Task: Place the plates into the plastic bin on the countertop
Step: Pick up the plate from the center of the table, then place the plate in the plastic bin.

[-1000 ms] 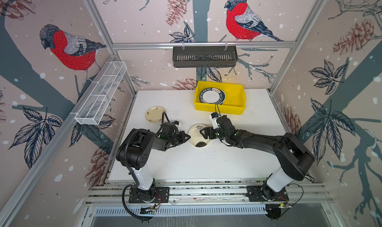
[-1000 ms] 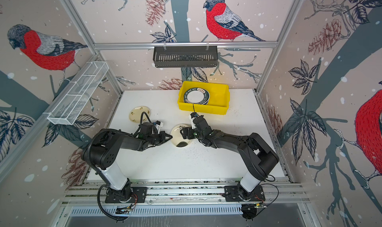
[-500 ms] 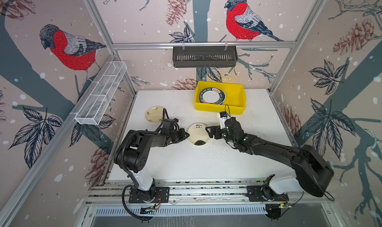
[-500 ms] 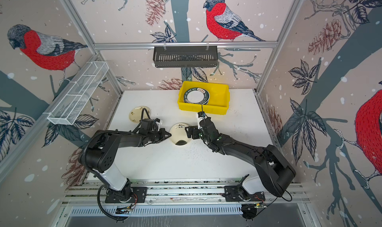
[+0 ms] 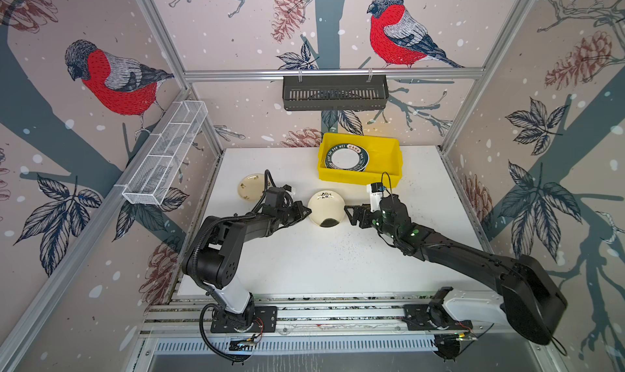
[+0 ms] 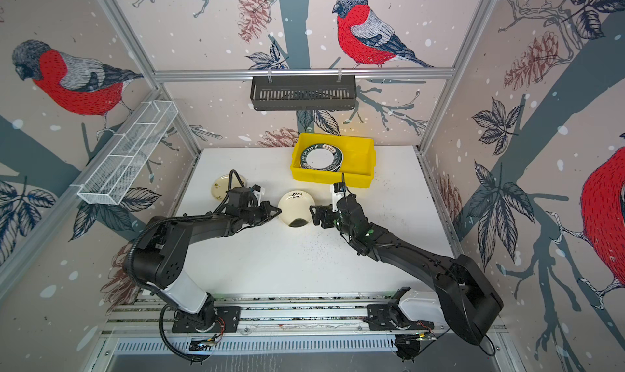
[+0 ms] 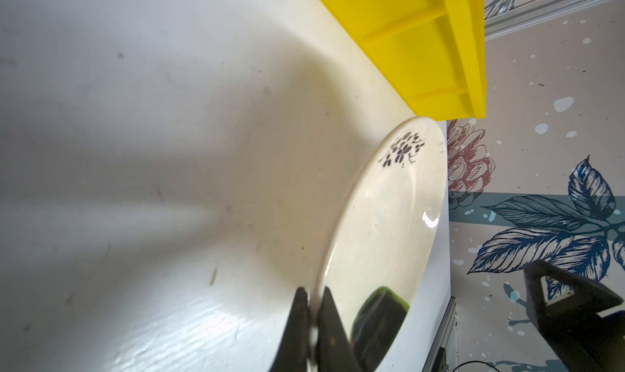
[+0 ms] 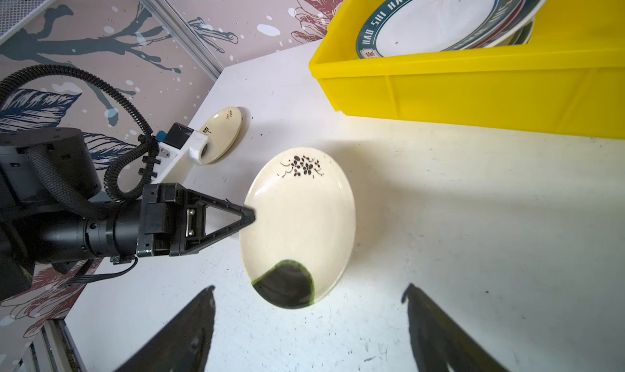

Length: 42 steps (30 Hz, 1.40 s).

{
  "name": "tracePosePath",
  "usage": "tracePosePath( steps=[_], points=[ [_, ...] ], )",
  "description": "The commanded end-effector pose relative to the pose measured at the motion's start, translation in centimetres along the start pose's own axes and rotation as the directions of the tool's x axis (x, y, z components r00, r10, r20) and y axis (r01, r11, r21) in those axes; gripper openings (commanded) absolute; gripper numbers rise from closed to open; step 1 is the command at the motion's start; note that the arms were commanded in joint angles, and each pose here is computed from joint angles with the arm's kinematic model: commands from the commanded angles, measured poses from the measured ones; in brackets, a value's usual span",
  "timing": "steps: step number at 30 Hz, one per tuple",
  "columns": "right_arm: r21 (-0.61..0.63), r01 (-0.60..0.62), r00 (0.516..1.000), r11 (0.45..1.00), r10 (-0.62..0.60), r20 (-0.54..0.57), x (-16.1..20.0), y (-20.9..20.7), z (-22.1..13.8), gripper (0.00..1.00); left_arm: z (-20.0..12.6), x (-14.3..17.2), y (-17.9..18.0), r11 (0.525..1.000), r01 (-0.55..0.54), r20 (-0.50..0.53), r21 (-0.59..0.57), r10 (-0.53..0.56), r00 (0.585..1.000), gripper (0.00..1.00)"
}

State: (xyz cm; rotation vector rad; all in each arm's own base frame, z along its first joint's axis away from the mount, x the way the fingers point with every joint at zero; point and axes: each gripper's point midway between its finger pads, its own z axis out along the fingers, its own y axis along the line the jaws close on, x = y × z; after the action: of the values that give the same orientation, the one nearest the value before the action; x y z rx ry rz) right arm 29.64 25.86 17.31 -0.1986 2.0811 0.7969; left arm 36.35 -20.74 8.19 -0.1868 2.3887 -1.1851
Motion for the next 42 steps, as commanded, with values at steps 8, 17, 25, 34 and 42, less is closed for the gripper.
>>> tracePosePath(
  steps=[8, 17, 25, 34, 42],
  points=[
    [0.004, -0.021, 0.997, 1.0, 0.021, 0.074, -2.5, -0.4, -2.4, 0.88, 0.2, -7.9, -6.9, 0.988, -0.112, 0.179, 0.107, 0.092, 0.979, 0.0],
    [0.061, -0.042, 0.991, 0.997, 0.034, 0.13, -3.9, -2.7, -4.9, 0.88, 3.9, -14.9, -10.0, 0.979, -0.161, 0.26, 0.123, 0.125, 0.957, 0.0],
    [0.106, -0.063, 0.988, 0.992, 0.047, 0.15, -3.9, -4.7, -6.4, 0.88, 8.9, -19.1, -10.3, 0.981, -0.18, 0.266, 0.077, 0.154, 0.952, 0.0],
    [0.13, -0.079, 0.984, 0.988, 0.056, 0.17, -4.0, -6.0, -6.9, 0.88, 12.8, -20.6, -8.6, 0.978, -0.204, 0.236, -0.044, 0.208, 0.949, 0.0],
    [0.138, -0.079, 0.983, 0.987, 0.053, 0.178, -4.6, -6.3, -7.0, 0.89, 14.1, -21.1, -7.7, 0.974, -0.209, 0.225, -0.09, 0.225, 0.948, 0.12]
  ],
)
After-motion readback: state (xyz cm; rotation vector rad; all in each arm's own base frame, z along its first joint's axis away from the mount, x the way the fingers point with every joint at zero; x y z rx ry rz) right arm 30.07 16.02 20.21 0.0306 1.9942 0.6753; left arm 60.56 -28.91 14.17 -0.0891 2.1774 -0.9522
